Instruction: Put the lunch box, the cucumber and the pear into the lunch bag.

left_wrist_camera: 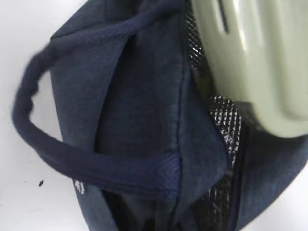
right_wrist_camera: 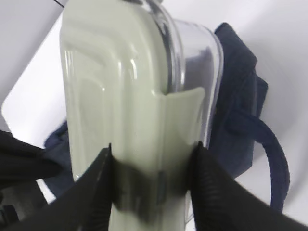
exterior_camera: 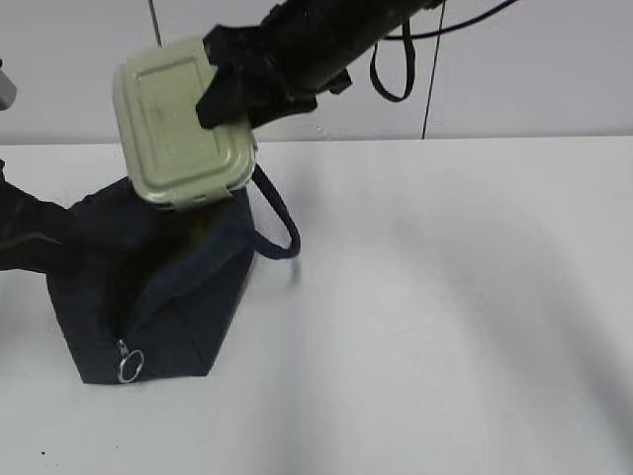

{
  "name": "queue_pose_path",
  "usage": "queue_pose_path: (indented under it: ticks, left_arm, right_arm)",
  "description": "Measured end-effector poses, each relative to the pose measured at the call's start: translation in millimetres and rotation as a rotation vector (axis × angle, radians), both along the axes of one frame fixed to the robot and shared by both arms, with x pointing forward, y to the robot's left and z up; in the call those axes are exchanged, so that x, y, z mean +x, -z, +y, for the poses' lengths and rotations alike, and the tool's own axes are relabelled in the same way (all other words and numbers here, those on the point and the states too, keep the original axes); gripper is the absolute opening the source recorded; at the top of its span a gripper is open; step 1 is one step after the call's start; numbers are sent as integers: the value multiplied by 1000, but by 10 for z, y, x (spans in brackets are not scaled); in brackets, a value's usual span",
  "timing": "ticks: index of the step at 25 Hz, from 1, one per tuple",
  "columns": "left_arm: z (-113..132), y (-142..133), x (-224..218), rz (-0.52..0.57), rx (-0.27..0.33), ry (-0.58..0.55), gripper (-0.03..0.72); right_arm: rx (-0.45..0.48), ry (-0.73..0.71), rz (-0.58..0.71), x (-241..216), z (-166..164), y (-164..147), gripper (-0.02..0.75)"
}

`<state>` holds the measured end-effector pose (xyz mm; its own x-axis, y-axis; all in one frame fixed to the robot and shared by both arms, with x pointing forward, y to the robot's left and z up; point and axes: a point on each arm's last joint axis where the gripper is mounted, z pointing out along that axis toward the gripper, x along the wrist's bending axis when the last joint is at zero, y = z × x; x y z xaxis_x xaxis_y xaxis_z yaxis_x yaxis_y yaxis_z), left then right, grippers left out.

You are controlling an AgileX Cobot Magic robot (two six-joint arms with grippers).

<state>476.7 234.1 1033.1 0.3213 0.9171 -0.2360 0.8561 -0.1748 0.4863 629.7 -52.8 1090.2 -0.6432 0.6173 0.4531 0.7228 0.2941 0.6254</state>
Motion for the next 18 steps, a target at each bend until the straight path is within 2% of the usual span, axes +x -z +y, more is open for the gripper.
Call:
queue_pose_path:
  ticks: [2,5,8,13,18]
  left_arm:
    - [1,-2,5,-6,1,-2,-15]
    - [5,-3,8,-9,1,-4,-15]
    - [5,-3,9,-10,1,-4,-15]
    - [6,-7,18,-19,1,-8,-15]
    - [-3,-18,31,-31,-19,-23,-15]
  right_arm:
    - [18,-14,-8,-32,0,-124,323]
    - [2,-36,24,-72,-7,-130,323]
    - [-40,-59,58,-99,-25,-81,323]
    - [-46,-43,90,-80,-19,-25,323]
    - [-88,7,177,-4,4,212,323]
